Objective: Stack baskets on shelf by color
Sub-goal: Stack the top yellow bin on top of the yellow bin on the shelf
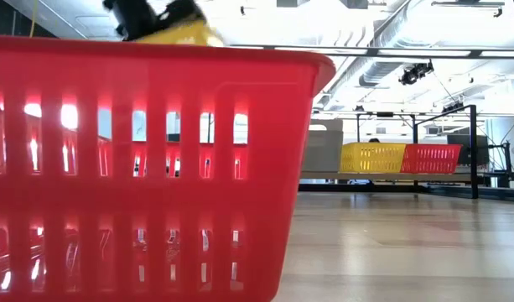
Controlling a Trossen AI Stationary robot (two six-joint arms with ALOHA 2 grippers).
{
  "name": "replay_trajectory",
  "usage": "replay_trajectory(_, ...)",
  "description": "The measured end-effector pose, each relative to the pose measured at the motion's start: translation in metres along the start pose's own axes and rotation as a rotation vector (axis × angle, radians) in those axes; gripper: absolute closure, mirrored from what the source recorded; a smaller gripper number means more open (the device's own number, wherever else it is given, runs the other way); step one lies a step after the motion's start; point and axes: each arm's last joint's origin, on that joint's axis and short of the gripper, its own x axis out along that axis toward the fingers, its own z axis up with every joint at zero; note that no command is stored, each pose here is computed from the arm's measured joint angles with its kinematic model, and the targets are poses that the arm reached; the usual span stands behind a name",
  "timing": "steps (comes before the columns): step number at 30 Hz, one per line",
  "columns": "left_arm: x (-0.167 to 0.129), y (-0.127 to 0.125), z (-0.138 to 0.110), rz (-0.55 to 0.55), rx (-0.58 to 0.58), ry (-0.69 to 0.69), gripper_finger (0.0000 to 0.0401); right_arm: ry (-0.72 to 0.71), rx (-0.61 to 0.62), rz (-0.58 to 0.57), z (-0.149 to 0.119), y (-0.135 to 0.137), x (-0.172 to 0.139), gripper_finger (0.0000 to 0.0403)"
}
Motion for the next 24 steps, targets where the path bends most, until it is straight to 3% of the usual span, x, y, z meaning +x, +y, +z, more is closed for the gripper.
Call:
replay_trajectory(4, -0.022, -0.017, 0.007, -0.076, -0.008, -0.047, 0.0401, -0.04, -0.099, -0.005, 0.004, 0.005, 0.0, 0.0315)
replay_trajectory(9, -0.034, -0.031, 0.013, -0.095, -0.022, -0.115, 0.0401, -0.108, -0.139, -0.016, 0.011, 0.005, -0.001, 0.0285)
replay_trajectory(14, -0.021, -0.043, 0.016, -0.061, -0.021, -0.115, 0.0401, -0.164, -0.142, -0.028, 0.017, 0.004, 0.003, 0.026)
replay_trajectory(24, -0.002, -0.059, 0.027, -0.025, 0.0, -0.121, 0.0401, -0.008, -0.147, -0.035, 0.01, 0.008, 0.044, 0.026)
